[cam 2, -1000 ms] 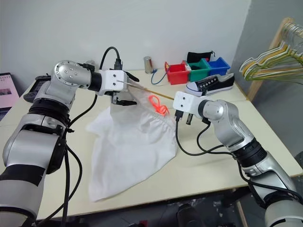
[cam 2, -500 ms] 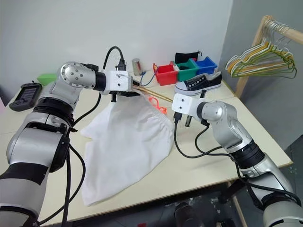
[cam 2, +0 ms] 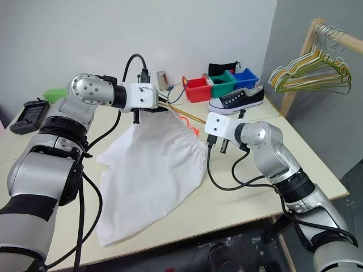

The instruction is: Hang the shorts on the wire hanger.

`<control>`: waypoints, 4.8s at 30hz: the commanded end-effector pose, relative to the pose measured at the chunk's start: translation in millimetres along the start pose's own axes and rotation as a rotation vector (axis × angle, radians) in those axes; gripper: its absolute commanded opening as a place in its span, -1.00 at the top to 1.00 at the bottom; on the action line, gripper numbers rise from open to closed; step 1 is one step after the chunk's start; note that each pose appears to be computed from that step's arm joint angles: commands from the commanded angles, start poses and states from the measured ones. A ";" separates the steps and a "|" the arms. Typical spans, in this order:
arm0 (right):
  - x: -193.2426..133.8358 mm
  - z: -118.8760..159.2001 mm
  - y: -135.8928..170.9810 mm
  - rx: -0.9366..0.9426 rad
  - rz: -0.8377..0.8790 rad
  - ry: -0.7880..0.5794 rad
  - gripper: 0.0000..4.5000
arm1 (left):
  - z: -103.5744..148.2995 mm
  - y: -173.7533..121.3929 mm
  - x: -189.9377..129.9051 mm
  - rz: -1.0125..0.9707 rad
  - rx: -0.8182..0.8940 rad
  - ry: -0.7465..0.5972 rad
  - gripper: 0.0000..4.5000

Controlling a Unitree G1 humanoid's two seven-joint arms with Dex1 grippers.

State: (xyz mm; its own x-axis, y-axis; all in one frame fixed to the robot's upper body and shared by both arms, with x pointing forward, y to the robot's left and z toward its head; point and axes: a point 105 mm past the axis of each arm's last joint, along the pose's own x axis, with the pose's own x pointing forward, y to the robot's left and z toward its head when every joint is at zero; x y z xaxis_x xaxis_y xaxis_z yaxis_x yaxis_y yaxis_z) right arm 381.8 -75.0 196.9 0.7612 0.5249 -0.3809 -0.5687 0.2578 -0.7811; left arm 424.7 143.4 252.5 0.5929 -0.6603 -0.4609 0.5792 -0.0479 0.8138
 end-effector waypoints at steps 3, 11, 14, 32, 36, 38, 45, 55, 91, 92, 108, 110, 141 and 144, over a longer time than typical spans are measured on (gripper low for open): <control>-11.6 26.3 -21.0 -0.044 -0.070 -0.090 1.00 | 5.1 9.1 -4.9 0.032 0.050 0.002 0.82; -12.2 23.1 -22.2 -0.036 -0.072 -0.082 1.00 | 17.0 14.9 -10.5 0.010 -0.004 -0.075 -0.02; -12.4 21.9 -22.8 -0.033 -0.074 -0.079 1.00 | 18.1 14.1 -12.0 -0.010 -0.009 -0.080 -0.30; -10.6 21.7 -20.3 -0.038 -0.069 -0.081 1.00 | 3.1 18.7 -28.7 -0.042 -0.023 0.030 -0.99; -10.1 22.6 -19.1 -0.039 -0.064 -0.087 1.00 | 1.3 18.5 -30.1 -0.048 -0.024 0.043 -0.99; -10.1 23.5 -18.8 -0.037 -0.062 -0.092 1.00 | 0.8 17.5 -29.5 -0.054 -0.022 0.047 -0.99; -11.4 29.2 -19.4 -0.038 -0.058 -0.114 1.00 | -1.6 8.5 -21.6 -0.088 -0.021 0.052 -0.99; -9.2 22.5 -9.9 -0.045 -0.032 -0.096 1.00 | 7.0 18.8 -28.2 -0.097 -0.038 0.038 -0.99; -3.5 -14.9 -21.1 0.057 -0.039 -0.049 1.00 | 14.6 26.5 -37.3 -0.087 -0.109 -0.038 -0.99; -3.8 -12.1 -21.9 0.048 -0.040 -0.056 1.00 | 13.2 23.7 -35.8 -0.099 -0.099 -0.029 -0.99; -11.2 35.3 -29.0 -0.092 -0.091 -0.156 1.00 | 3.2 8.8 -22.6 -0.149 -0.030 0.046 -0.99; -11.6 36.5 -29.7 -0.093 -0.095 -0.158 1.00 | 0.9 6.4 -21.7 -0.158 -0.022 0.060 -0.99; -11.3 30.9 -26.9 -0.079 -0.067 -0.143 1.00 | 1.8 11.2 -18.5 -0.108 -0.016 0.058 0.98; -11.5 29.8 -25.8 -0.073 -0.061 -0.140 1.00 | 1.0 10.5 -17.5 -0.106 -0.014 0.063 0.98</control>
State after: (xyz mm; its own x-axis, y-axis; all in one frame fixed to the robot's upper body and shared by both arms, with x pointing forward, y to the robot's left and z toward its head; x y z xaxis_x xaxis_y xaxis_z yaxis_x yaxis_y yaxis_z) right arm 385.8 -73.5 204.8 0.7400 0.5737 -0.3510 -0.5595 0.2355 -0.7947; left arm 418.8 154.4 261.7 0.5382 -0.5979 -0.5940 0.6746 -0.1168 0.7289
